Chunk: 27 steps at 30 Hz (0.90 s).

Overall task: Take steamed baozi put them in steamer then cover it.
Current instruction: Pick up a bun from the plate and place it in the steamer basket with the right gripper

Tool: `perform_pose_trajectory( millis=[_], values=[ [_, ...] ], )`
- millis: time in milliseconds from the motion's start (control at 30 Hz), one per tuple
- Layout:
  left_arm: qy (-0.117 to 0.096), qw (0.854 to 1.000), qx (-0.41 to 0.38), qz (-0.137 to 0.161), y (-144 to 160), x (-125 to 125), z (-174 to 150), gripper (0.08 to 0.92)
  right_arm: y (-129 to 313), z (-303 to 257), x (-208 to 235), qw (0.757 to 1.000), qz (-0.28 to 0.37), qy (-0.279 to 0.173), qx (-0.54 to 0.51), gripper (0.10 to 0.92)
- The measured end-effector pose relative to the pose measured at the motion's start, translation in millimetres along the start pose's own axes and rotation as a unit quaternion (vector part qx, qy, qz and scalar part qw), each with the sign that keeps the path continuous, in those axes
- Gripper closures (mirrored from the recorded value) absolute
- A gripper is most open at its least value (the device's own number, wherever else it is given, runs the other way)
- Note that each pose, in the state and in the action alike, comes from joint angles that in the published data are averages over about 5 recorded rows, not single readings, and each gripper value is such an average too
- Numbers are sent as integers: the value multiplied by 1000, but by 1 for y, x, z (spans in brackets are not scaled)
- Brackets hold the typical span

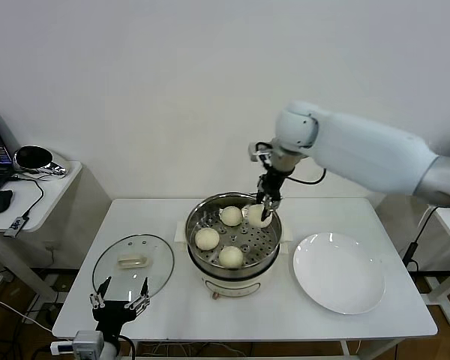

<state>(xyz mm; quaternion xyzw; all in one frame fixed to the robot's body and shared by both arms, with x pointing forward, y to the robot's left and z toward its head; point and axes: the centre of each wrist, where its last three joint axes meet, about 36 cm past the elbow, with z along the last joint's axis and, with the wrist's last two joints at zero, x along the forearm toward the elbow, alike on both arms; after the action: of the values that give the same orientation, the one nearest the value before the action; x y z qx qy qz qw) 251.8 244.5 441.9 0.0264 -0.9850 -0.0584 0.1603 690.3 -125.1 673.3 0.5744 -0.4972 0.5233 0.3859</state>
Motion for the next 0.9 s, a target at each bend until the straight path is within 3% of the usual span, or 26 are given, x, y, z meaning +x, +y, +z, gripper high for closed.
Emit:
perform_pose_trajectory(
  millis=[433,900],
  values=[
    [8,1000,3,0,2,-5,6,177,-6,-5,-53,1000,-9,26,-1,513],
    [9,1000,6,0,1,-6,7,177,-9,-2,-72,999,-8,41,-1,509]
  ],
)
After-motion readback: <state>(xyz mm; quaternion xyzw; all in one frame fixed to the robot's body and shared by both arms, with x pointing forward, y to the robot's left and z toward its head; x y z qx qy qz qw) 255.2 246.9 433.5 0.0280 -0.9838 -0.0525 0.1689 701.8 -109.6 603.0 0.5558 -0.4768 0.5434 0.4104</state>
